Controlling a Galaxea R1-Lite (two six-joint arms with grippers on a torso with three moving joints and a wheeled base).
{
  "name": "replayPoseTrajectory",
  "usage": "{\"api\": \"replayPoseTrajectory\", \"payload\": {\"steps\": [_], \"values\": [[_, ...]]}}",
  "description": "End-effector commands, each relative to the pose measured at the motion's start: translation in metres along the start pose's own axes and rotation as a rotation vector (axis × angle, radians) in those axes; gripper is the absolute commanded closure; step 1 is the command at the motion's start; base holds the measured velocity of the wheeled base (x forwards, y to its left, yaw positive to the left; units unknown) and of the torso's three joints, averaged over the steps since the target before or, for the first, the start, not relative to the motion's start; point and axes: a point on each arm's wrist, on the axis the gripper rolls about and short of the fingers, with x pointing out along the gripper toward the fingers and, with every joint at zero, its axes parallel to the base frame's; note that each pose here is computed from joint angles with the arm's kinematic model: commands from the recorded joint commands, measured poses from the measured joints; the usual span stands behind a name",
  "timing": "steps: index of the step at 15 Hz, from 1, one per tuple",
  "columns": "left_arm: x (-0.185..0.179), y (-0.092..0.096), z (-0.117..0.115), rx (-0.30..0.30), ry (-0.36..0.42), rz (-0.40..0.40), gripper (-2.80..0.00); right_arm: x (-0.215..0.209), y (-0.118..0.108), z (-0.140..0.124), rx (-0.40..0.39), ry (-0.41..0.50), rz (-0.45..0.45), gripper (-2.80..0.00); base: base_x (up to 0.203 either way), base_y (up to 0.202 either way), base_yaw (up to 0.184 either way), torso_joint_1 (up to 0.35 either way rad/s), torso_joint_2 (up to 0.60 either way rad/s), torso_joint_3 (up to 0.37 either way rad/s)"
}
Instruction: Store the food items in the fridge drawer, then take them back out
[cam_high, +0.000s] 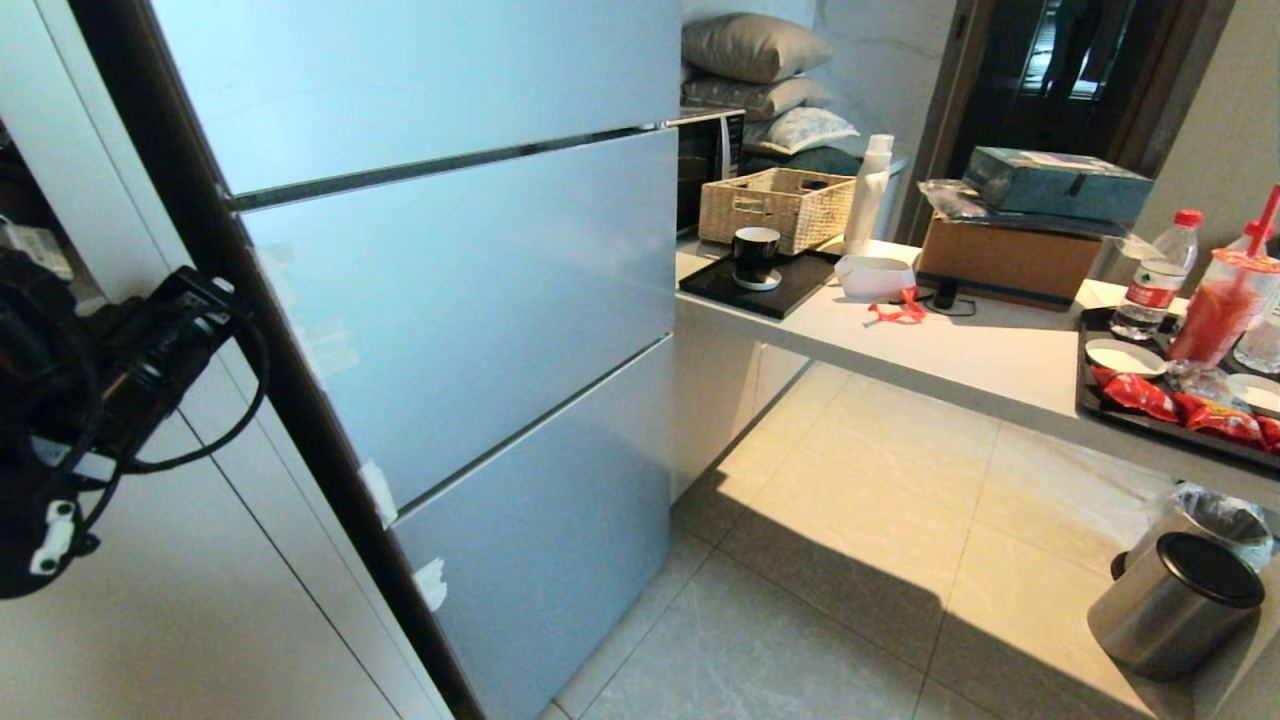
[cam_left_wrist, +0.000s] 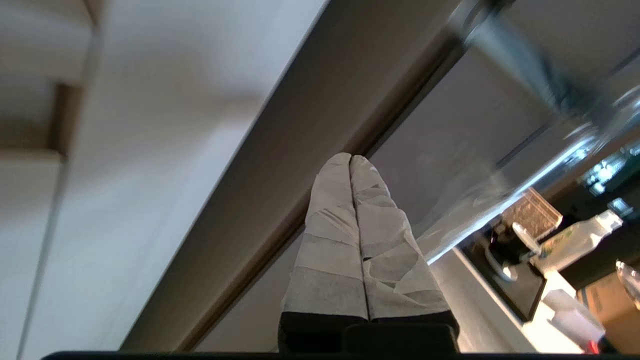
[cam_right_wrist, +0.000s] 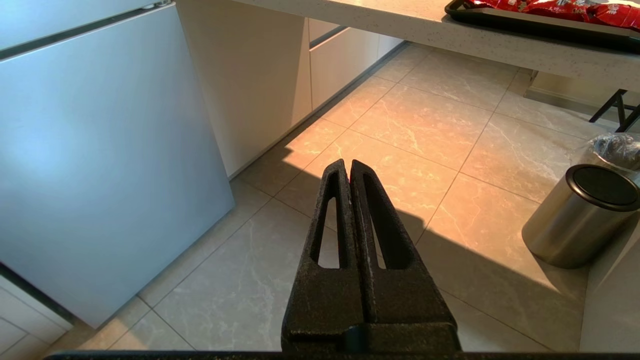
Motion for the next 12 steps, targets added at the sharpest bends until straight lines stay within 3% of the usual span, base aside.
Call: {"api": "replayPoseTrajectory", "payload": {"steps": [1, 10, 12], "values": [[0.006, 0.001, -0.012, -0.006, 0.050, -0.031, 0.00, 0.000, 0.000, 0.000, 0.001, 0.001, -0.001, 0.00, 0.000, 0.000, 0.000, 0.000, 0.00, 0.000], [-0.013, -0.015, -0.021, -0.026, 0.129, -0.134, 0.00, 0.000, 0.000, 0.000, 0.001, 0.000, -0.001, 0.00, 0.000, 0.000, 0.000, 0.000, 0.00, 0.000], [-0.026, -0.022, -0.020, -0.031, 0.154, -0.189, 0.00, 0.000, 0.000, 0.000, 0.001, 0.001, -0.001, 0.00, 0.000, 0.000, 0.000, 0.000, 0.00, 0.000]]}}
